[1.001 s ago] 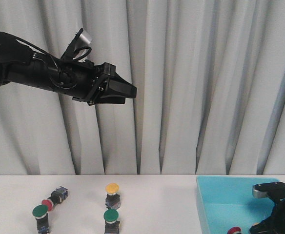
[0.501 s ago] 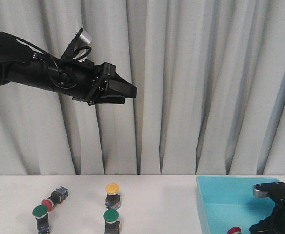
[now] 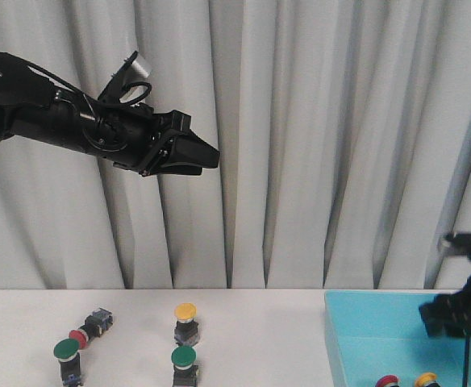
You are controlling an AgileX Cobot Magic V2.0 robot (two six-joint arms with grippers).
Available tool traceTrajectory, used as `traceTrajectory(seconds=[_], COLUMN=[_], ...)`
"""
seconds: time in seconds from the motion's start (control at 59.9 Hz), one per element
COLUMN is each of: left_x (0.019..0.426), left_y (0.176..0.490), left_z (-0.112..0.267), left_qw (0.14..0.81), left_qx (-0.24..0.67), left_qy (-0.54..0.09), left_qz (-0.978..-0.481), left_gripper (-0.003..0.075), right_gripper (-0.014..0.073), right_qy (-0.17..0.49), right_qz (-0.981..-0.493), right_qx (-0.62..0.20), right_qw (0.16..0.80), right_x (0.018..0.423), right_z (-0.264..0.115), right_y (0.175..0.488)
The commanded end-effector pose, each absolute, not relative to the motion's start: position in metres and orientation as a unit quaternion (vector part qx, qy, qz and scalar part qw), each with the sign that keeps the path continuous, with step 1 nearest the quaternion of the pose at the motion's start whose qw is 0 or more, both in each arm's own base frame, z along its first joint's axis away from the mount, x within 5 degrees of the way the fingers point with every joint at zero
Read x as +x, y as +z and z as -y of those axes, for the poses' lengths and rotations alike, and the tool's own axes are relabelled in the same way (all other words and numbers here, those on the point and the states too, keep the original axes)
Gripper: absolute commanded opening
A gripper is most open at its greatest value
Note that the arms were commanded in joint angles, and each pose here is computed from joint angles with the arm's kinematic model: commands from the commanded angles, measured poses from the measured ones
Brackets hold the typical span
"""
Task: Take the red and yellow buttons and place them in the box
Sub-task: 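Release the yellow button and withdraw both grippers upward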
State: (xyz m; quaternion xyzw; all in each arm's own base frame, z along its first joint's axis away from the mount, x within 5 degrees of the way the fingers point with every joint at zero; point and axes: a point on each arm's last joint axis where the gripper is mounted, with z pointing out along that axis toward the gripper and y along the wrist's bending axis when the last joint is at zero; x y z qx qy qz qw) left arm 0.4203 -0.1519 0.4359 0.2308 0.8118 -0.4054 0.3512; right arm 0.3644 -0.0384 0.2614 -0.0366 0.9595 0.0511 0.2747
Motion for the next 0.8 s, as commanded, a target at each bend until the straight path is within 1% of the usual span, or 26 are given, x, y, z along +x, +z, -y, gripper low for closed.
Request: traceTrajectory(seconds=[0.0,0.05,0.067,0.083,0.117,0.133,0.15,0.167,0.184,0.234,0.35,0.467,0.534,0.634,0.684,0.784], left_x=[0.39,0.387,0.387,0.385,0.383,0.382,0.38,0.379,0.378,0.373,0.357,0.338,0.325,0.308,0.301,0.289], left_y=[0.48,0.484,0.484,0.486,0.488,0.489,0.491,0.493,0.494,0.499,0.516,0.533,0.544,0.556,0.558,0.553], left_z=[0.147,0.145,0.144,0.143,0.14,0.139,0.138,0.137,0.136,0.131,0.121,0.114,0.112,0.108,0.107,0.101], left_qw=[0.397,0.405,0.407,0.41,0.417,0.419,0.424,0.427,0.429,0.44,0.468,0.492,0.505,0.519,0.519,0.508], left_qx=[0.241,0.242,0.243,0.244,0.244,0.245,0.245,0.246,0.246,0.247,0.247,0.249,0.251,0.256,0.258,0.264], left_qy=[-0.415,-0.4,-0.394,-0.388,-0.37,-0.364,-0.355,-0.349,-0.342,-0.319,-0.272,-0.248,-0.246,-0.242,-0.24,-0.215], left_qz=[-0.782,-0.786,-0.787,-0.789,-0.793,-0.795,-0.796,-0.797,-0.799,-0.802,-0.804,-0.797,-0.788,-0.779,-0.779,-0.791], left_gripper=[0.0175,0.012,0.0106,0.0099,0.0059,0.0052,0.0026,0.0013,0.0,-0.0008,-0.0007,-0.0007,-0.0007,-0.0007,-0.0007,-0.0007], right_gripper=[0.032,0.0256,0.0226,0.0216,0.0152,0.0131,0.012,0.0078,0.0067,-0.0014,-0.0008,-0.0007,-0.0006,-0.0006,-0.0006,-0.0004], right_qy=[0.078,0.086,0.09,0.093,0.097,0.101,0.101,0.106,0.105,0.11,0.119,0.112,0.11,0.102,0.093,0.082], right_qz=[-0.919,-0.904,-0.899,-0.894,-0.883,-0.878,-0.875,-0.867,-0.864,-0.85,-0.821,-0.805,-0.803,-0.802,-0.8,-0.795], right_qx=[-0.05,-0.066,-0.073,-0.075,-0.088,-0.09,-0.094,-0.099,-0.103,-0.119,-0.142,-0.154,-0.152,-0.146,-0.145,-0.14], right_qw=[0.384,0.413,0.422,0.433,0.452,0.46,0.464,0.476,0.482,0.502,0.54,0.562,0.566,0.57,0.575,0.585], right_x=[0.344,0.333,0.329,0.324,0.315,0.311,0.309,0.301,0.298,0.283,0.246,0.211,0.191,0.165,0.153,0.135], right_z=[0.028,0.023,0.021,0.02,0.016,0.014,0.014,0.011,0.01,0.005,-0.005,-0.011,-0.014,-0.017,-0.017,-0.018], right_y=[0.329,0.348,0.354,0.362,0.374,0.38,0.382,0.391,0.395,0.41,0.436,0.442,0.434,0.415,0.405,0.391])
